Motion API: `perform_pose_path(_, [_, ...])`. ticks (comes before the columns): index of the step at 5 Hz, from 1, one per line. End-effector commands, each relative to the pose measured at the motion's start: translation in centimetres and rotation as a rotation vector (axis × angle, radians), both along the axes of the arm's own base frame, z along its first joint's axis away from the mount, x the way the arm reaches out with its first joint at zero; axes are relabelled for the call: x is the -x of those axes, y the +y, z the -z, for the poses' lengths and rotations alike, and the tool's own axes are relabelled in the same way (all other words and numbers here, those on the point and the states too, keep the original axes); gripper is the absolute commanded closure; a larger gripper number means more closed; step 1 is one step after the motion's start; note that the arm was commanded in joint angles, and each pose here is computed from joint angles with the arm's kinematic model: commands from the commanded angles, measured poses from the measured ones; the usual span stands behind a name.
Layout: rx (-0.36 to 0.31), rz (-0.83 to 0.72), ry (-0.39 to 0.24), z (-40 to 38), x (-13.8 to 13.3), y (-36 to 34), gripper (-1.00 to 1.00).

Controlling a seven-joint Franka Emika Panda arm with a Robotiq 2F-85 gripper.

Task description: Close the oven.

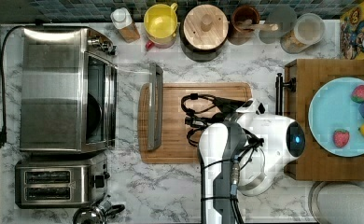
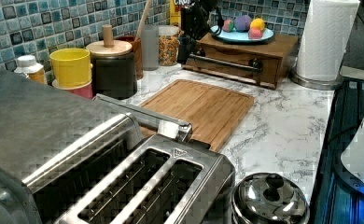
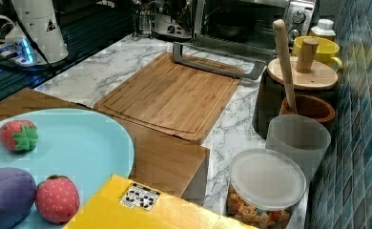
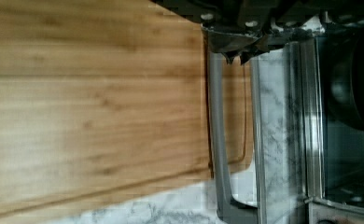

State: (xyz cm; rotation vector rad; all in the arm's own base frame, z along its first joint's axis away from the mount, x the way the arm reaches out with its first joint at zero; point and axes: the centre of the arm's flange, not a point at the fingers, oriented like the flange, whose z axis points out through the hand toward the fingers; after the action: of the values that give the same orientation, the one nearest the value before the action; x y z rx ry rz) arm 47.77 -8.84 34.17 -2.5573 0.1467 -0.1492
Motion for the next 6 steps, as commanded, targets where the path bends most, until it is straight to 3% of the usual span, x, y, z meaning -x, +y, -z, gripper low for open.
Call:
perform_pose_path(1, [-0.090, -0.151, -0.073, 8.4, -2.4, 4.6, 1.00])
perform_pose_path(2, [-0.117, -0.092, -0.136, 9.8, -3.1, 3.7, 1.00])
perform_pose_path(3, [-0.163, -0.011, -0.261, 8.6, -2.2, 3.4, 1.00])
perform_pose_path(4, [-0.182, 0.009, -0.297, 7.5, -2.9, 3.7, 1.00])
perform_pose_path(5, [-0.187, -0.005, -0.299, 8.3, -3.6, 5.0, 1.00])
perform_pose_path(6, [-0.185, -0.039, -0.237, 10.1, -5.1, 8.1, 1.00])
